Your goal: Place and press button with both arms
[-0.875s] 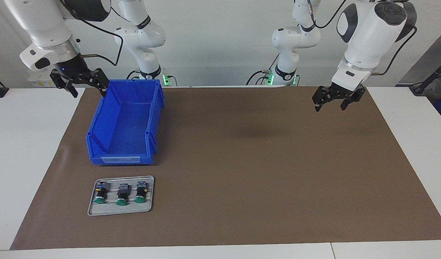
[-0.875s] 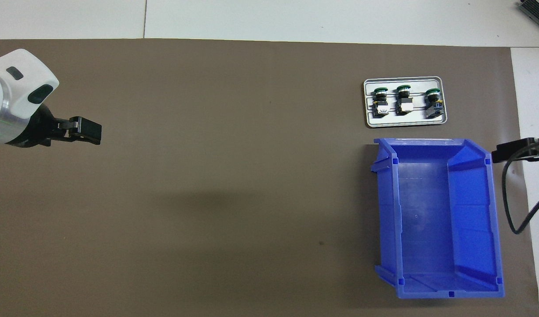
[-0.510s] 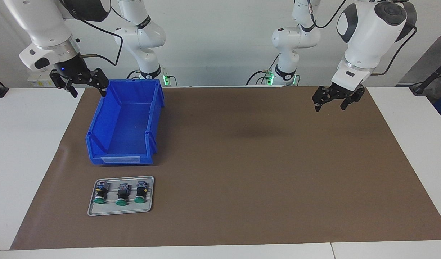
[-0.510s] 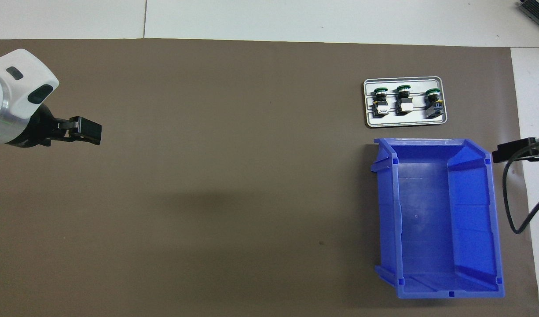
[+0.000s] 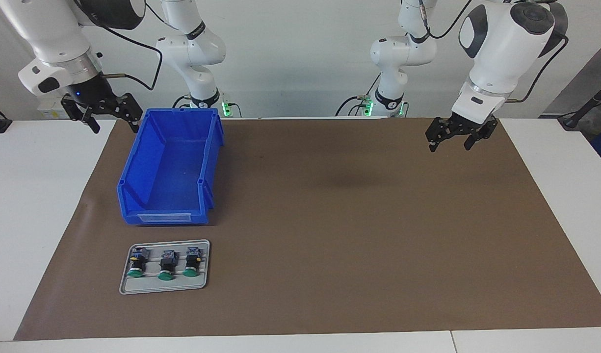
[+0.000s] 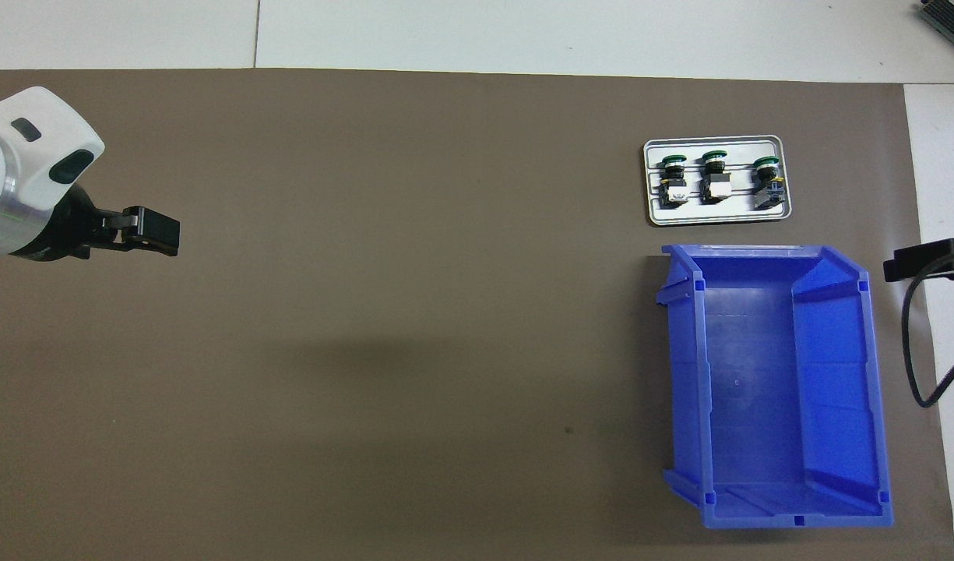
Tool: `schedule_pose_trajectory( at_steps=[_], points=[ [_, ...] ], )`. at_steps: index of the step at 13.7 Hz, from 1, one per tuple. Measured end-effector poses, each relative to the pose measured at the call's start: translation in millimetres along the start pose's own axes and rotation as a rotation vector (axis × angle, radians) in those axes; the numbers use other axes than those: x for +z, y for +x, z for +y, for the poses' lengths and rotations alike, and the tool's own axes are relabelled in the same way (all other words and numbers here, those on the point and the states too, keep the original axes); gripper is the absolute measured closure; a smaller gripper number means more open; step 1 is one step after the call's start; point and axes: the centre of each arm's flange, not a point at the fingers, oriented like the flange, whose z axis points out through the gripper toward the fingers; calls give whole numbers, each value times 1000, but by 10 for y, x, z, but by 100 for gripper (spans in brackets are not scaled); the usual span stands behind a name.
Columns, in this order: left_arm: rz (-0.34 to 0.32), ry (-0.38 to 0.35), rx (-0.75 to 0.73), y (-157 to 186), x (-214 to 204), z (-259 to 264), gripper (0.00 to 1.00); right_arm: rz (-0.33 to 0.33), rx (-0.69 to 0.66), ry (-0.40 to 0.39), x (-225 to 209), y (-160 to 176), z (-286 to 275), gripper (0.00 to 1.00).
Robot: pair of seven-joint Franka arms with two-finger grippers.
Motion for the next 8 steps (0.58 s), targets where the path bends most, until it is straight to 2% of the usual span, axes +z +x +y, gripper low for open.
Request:
schedule_pose_trajectory(
  at_steps=[2, 4, 8],
  points=[
    [0, 0, 0, 0, 0, 0, 0, 42, -3, -7, 21, 145, -14, 0],
    [0, 0, 0, 0, 0, 0, 0, 78, -12, -14, 222, 411, -70, 0],
    [0, 0, 0, 0, 0, 0, 0, 106, -33, -30, 1159, 1235, -203, 0]
  ],
)
